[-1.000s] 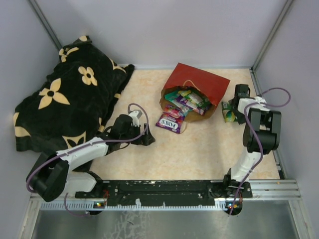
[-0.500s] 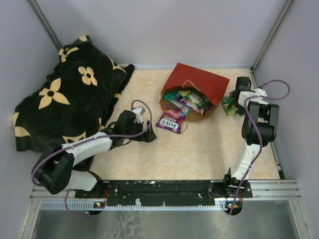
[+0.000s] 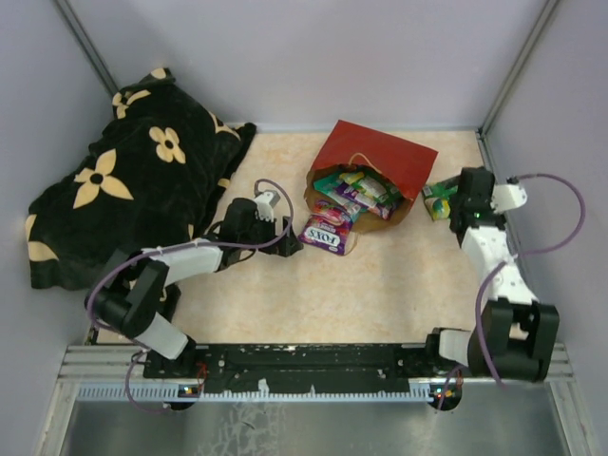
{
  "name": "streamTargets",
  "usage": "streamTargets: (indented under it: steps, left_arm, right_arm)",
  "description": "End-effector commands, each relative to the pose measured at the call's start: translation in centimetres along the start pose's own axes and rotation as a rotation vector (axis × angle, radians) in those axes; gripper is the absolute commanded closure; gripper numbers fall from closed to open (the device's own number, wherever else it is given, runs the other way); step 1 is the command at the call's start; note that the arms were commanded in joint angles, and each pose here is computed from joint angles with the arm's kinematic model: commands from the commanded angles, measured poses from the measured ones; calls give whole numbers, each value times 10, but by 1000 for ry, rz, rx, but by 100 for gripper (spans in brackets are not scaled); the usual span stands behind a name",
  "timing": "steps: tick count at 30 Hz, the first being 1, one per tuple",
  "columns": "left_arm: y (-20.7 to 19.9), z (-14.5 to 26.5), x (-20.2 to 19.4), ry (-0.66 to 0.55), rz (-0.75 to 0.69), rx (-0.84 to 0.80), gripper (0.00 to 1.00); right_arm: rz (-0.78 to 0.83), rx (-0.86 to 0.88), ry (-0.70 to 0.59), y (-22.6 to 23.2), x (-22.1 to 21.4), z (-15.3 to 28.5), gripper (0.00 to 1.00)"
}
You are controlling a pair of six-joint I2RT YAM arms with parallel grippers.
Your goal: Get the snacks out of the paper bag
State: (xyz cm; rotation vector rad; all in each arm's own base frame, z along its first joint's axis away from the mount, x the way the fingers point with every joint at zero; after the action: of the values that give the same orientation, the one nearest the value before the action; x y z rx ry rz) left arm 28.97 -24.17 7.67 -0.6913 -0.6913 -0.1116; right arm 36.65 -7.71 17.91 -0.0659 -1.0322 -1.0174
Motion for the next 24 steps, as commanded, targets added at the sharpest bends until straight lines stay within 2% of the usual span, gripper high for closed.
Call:
streamTargets:
  steps: [1,6,11,14,19,22,24]
  left_arm:
    - [-19,-15,29,-11,-5,-244,3]
    - [-22,-36,20,102,32,-369,11]
    - [-22,-47,12,114,61,-429,23]
    - [-21,-50,10,114,80,-443,41]
    - [-29,-43,18,81,83,-465,86]
    - [-34,-33,24,63,68,-463,100]
    - [-37,-24,28,44,43,-456,100]
  right_arm:
    - [33,27,-75,-12,-18,35,1]
    - [65,69,-52,-44,-62,59,2]
    - [152,77,-15,-79,-88,76,3]
    - [195,81,14,-98,-101,83,6]
    - [244,145,84,-110,-128,87,15]
    - [275,219,122,-103,-139,90,16]
    - [311,317,138,-86,-144,97,16]
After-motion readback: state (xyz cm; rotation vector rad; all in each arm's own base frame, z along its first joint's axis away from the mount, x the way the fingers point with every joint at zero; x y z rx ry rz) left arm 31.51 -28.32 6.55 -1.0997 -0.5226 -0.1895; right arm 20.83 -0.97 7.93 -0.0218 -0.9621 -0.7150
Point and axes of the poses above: each gripper's point midway between its finger pads, its own z axis back along the fingers, its own y axis along the line the jaws close on, x = y × z, the point moved 2 cm from there along z, back along the fingers, and after that the axes turned 13 degrees about z, right-handed, at the moved point
